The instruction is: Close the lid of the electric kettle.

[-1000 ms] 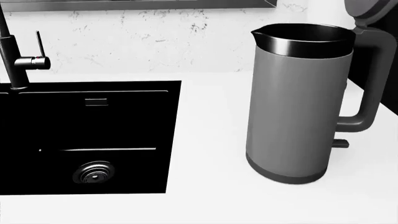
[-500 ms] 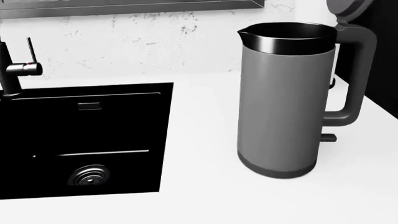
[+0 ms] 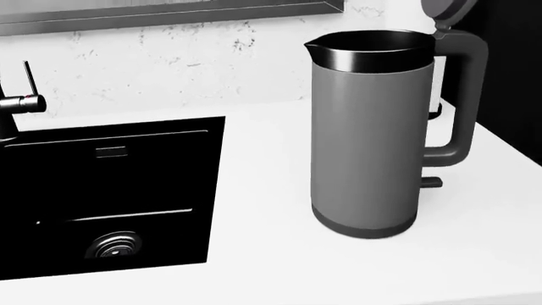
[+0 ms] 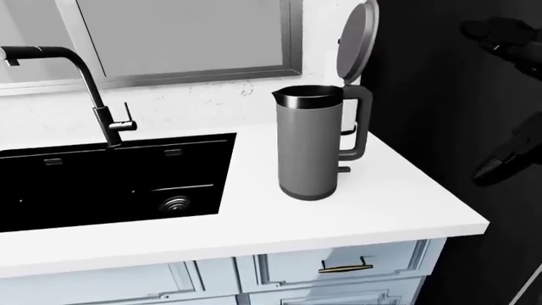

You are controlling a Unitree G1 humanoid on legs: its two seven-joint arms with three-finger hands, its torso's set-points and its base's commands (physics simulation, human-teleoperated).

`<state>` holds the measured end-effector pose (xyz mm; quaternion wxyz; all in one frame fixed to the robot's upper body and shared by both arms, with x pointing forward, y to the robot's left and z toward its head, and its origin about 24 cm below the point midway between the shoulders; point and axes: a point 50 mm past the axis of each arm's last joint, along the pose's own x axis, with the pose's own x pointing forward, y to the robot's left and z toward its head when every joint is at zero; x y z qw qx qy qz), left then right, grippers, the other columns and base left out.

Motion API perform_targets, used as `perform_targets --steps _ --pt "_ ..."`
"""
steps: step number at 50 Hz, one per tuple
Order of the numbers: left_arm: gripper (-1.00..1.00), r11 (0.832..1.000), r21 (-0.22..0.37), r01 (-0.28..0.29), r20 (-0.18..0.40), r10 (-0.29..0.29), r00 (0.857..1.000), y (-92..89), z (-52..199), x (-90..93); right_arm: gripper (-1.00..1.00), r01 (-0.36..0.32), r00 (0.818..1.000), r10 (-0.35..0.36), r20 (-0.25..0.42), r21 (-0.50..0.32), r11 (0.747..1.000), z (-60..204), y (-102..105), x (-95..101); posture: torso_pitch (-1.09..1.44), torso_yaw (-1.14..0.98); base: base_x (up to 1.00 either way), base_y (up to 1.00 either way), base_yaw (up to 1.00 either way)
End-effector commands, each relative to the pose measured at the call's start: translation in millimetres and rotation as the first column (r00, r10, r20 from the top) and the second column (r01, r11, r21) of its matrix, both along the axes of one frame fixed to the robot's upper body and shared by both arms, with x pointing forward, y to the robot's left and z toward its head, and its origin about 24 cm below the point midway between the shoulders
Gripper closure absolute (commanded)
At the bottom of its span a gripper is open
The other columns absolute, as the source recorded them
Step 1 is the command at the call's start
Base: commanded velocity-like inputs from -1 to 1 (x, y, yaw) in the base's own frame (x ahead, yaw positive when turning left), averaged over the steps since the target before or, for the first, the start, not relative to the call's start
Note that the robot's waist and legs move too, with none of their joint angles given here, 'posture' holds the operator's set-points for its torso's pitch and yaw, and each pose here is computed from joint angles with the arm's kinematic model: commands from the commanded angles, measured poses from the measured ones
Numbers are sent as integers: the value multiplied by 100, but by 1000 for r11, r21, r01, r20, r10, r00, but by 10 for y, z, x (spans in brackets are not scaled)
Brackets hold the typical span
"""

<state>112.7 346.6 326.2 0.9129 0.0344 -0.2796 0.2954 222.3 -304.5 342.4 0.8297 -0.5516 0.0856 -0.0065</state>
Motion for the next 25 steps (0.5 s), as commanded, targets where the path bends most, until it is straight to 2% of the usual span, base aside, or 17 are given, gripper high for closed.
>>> perform_targets --steps 1,25 --pt "-100 999 37 5 30 -6 1000 -41 81 -20 -100 9 999 -7 40 -52 999 107 12 -30 -67 0 0 0 0" --pt "-100 999 35 7 27 -8 1000 -30 36 17 -100 -21 999 14 -40 -196 980 237 132 257 -67 0 0 0 0"
